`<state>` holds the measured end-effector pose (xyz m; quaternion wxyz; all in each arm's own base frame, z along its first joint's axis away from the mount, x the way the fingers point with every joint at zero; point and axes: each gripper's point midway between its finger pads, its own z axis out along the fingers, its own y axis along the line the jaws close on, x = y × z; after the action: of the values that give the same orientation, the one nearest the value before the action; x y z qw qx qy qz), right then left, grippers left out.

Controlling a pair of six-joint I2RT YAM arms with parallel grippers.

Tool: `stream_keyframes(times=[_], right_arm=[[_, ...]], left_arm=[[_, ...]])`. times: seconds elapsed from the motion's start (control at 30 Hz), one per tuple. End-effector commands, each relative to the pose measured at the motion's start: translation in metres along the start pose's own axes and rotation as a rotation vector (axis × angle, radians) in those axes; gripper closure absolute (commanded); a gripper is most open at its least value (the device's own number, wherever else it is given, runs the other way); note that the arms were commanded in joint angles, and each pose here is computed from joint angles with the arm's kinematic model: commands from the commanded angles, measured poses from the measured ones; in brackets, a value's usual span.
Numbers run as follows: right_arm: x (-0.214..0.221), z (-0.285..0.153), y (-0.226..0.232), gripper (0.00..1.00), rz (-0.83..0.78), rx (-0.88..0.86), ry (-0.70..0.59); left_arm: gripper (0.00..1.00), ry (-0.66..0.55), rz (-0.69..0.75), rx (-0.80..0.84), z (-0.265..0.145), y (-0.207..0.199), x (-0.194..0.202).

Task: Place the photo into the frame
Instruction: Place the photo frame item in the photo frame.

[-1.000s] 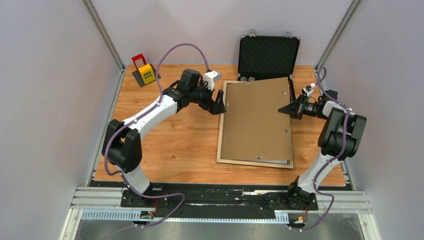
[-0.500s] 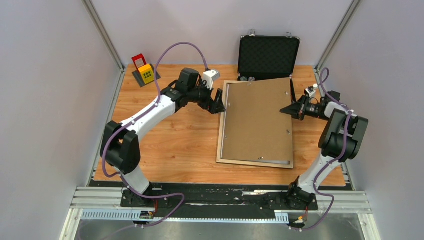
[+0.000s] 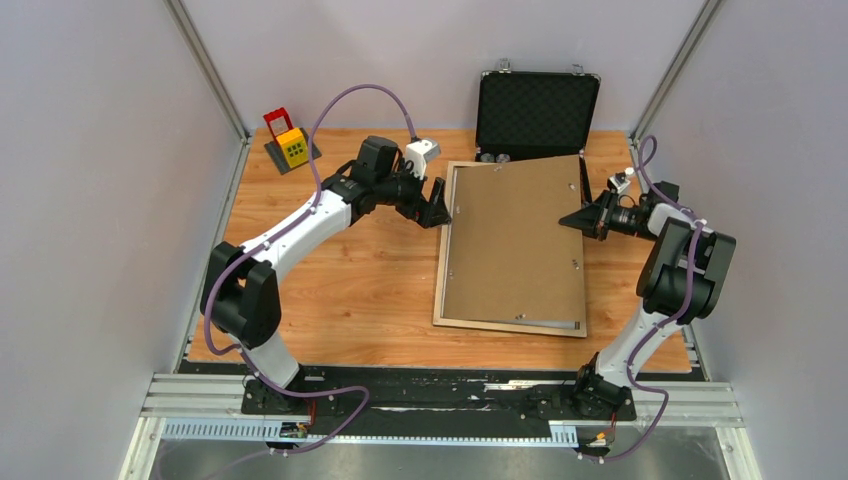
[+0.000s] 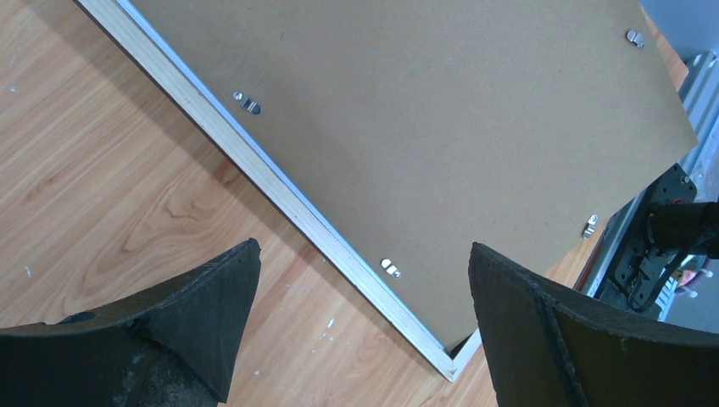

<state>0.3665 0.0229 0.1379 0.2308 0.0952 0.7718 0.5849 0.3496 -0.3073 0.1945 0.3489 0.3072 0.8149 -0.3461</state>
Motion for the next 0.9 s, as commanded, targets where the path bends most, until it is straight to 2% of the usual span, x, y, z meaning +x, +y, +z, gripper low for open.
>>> stream_keyframes(times=[0.0,0.87], right_arm=[[-0.004,0.001,0.025,1.00,-0.041,-0.076,0.010],[-0.003,0.000,0.039,1.00,-0.026,-0.143,0.021]], left_arm=[[0.00,-0.053,0.042,0.014,-0.009,-0.006,-0.016],[0.00,-0.047,0.035,0.018,-0.008,-0.004,-0.013]])
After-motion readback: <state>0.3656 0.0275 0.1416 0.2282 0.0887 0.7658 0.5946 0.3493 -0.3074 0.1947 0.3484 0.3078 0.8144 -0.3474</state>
